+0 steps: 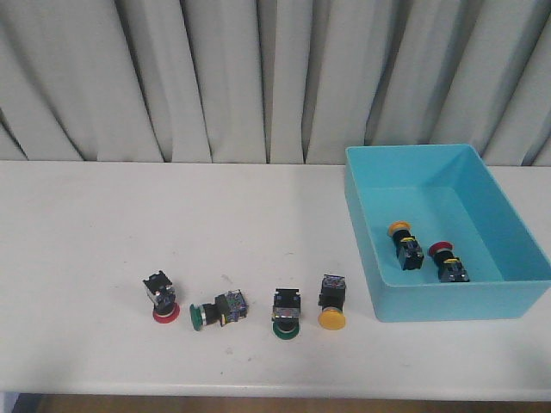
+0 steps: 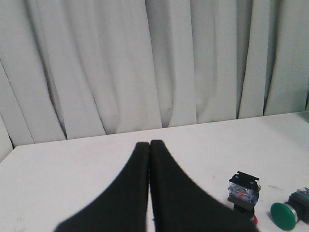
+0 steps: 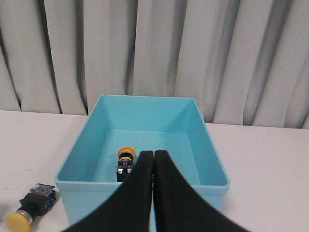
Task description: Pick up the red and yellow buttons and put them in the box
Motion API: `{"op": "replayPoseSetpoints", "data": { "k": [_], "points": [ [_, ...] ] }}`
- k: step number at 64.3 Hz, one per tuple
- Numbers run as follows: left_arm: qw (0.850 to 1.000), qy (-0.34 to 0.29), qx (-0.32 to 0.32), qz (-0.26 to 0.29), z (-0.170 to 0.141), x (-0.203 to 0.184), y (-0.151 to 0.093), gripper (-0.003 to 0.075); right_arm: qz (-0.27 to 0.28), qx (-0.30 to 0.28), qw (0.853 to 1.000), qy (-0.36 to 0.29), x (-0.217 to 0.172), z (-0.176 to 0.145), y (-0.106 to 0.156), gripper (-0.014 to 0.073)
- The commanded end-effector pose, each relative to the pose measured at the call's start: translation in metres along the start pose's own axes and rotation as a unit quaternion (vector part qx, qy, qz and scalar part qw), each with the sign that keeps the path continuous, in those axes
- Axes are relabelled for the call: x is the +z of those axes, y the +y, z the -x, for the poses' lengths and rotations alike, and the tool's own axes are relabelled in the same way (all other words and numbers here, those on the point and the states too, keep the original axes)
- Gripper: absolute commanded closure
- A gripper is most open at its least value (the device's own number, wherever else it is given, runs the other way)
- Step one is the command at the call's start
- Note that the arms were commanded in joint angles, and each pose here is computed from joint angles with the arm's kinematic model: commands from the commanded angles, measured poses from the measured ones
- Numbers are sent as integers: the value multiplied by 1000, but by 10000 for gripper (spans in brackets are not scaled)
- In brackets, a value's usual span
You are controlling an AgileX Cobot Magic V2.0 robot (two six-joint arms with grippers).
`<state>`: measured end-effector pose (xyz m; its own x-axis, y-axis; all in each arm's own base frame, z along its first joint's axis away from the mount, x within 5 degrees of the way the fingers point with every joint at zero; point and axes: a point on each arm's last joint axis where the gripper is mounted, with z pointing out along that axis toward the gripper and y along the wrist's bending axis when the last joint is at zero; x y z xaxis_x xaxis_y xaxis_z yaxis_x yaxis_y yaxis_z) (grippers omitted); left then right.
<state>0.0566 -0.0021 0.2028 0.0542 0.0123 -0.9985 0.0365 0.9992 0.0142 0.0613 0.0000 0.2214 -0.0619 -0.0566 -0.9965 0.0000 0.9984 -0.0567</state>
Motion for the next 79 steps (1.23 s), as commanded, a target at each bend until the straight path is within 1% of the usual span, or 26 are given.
{"op": "replayPoseSetpoints", "data": {
  "k": [1,3,9,10,18,32,44,79],
  "points": [
    [1000,-21,-7,-2,-9,0,0,727,-9,24,998,-62,-3,2,-1,599],
    [1000,-21,-7,-2,-9,0,0,727,-9,31,997,-70,-3,-3,-1,599],
    [1000,-21,-7,-2,-9,0,0,727,-12,21,996,-91,-5,-16,0,599],
    [1000,-21,-7,-2,-9,0,0,727,-12,17,996,-85,-4,-17,0,599],
    [1000,-21,-7,-2,-9,0,0,727,-14,-10,996,-87,-5,-16,0,599],
    [1000,-21,-7,-2,-9,0,0,727,-14,-8,996,-88,-5,-16,0,599],
    [1000,-21,-7,-2,-9,0,0,727,-13,5,997,-79,-4,-18,0,599],
    [1000,-21,-7,-2,-9,0,0,727,-12,7,997,-79,-4,-18,0,599]
  ]
}}
